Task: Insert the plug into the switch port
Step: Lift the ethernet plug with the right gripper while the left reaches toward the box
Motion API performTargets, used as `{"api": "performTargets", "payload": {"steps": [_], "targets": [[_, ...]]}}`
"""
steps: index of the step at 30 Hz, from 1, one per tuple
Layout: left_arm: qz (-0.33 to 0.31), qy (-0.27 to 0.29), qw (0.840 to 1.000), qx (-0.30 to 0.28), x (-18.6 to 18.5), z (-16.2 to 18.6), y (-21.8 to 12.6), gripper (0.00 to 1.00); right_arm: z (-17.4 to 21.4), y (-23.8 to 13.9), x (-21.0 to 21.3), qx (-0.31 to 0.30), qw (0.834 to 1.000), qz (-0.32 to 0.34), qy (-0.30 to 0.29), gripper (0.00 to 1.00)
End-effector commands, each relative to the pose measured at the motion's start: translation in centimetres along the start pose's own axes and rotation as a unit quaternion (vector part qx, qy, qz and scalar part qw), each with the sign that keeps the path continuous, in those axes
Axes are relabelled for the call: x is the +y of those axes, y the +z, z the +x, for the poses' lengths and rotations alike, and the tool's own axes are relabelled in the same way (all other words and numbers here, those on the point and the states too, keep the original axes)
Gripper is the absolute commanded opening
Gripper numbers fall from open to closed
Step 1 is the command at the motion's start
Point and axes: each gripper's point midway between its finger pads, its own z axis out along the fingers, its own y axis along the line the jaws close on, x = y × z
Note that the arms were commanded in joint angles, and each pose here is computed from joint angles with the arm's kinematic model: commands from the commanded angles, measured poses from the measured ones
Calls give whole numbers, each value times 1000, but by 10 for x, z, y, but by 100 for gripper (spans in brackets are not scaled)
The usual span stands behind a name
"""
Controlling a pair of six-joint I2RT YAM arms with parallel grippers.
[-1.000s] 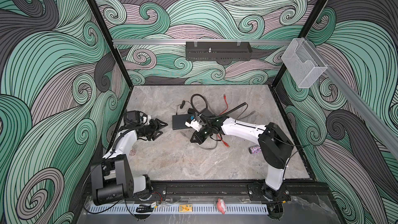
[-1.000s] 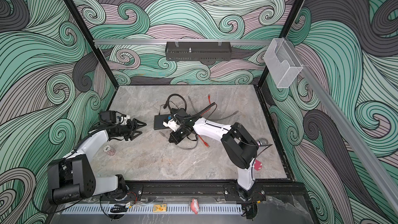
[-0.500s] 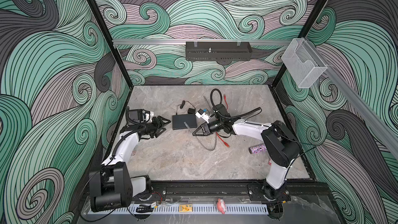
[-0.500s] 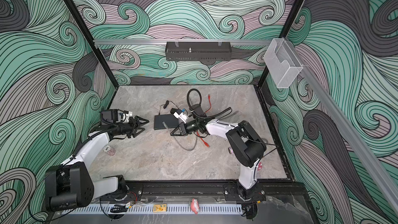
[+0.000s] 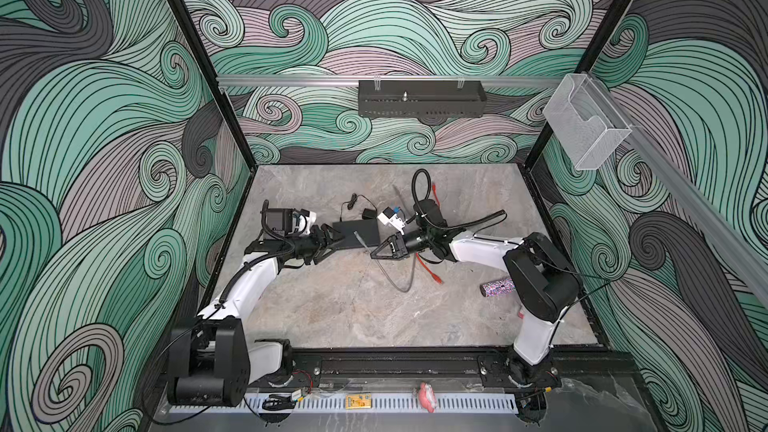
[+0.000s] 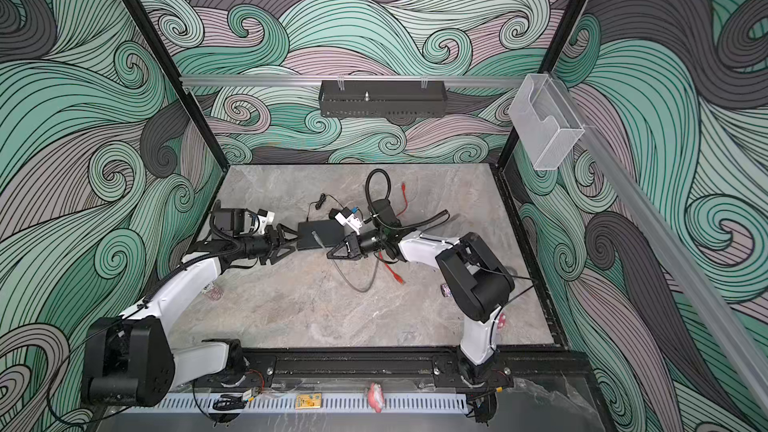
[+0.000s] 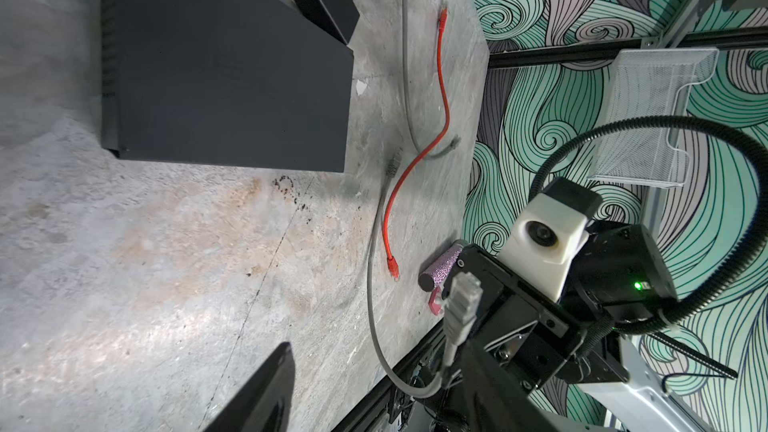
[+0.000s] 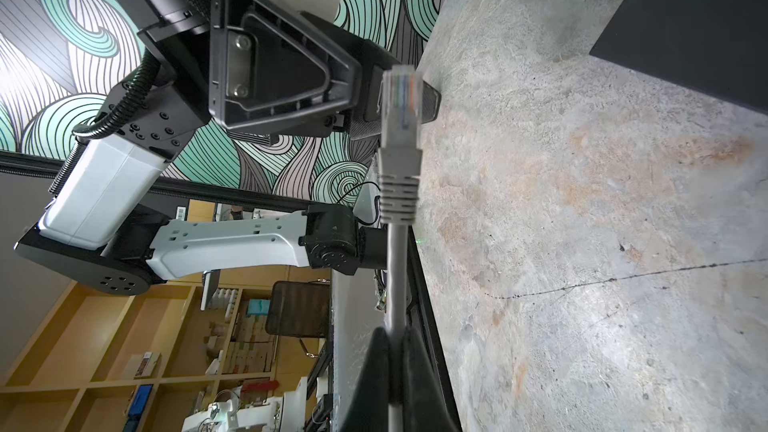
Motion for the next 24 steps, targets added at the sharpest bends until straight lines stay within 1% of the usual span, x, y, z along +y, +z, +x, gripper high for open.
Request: {"api": "performTargets", "payload": {"steps": [1, 5, 7, 10, 12, 14, 16, 18, 19, 21, 24], "targets": [[22, 36, 999, -8, -23, -6, -4, 66, -2, -5, 12, -2, 1000, -16, -14, 4], [38, 54, 998, -3, -33, -3, 0, 66, 0, -6, 12, -1, 1000, -14, -13, 4], [42, 59, 997, 3, -36, -1, 3, 66, 2, -7, 8, -2, 1000, 2, -12, 4], [48, 63, 997, 11, -39, 2, 7, 65, 9, -10, -2, 3, 998, 54, -28, 3], [52, 65, 996, 13, -41, 3, 9, 65, 18, -11, -9, 15, 991, 115, -66, 2], [53, 66, 996, 14, -43, 3, 10, 65, 28, -12, -17, 33, 979, 175, -101, 2], [53, 65, 996, 15, -42, 3, 12, 65, 35, -12, -27, 46, 963, 229, -134, 2], [54, 66, 996, 16, -42, 2, 13, 65, 44, -12, -36, 64, 942, 283, -169, 2], [53, 65, 996, 16, -42, 2, 14, 65, 48, -12, -39, 74, 933, 300, -183, 2], [51, 63, 997, 16, -40, 2, 15, 65, 54, -12, -45, 90, 910, 345, -211, 2], [48, 60, 997, 16, -38, 1, 16, 64, 58, -16, -53, 100, 883, 392, -236, 2]]}}
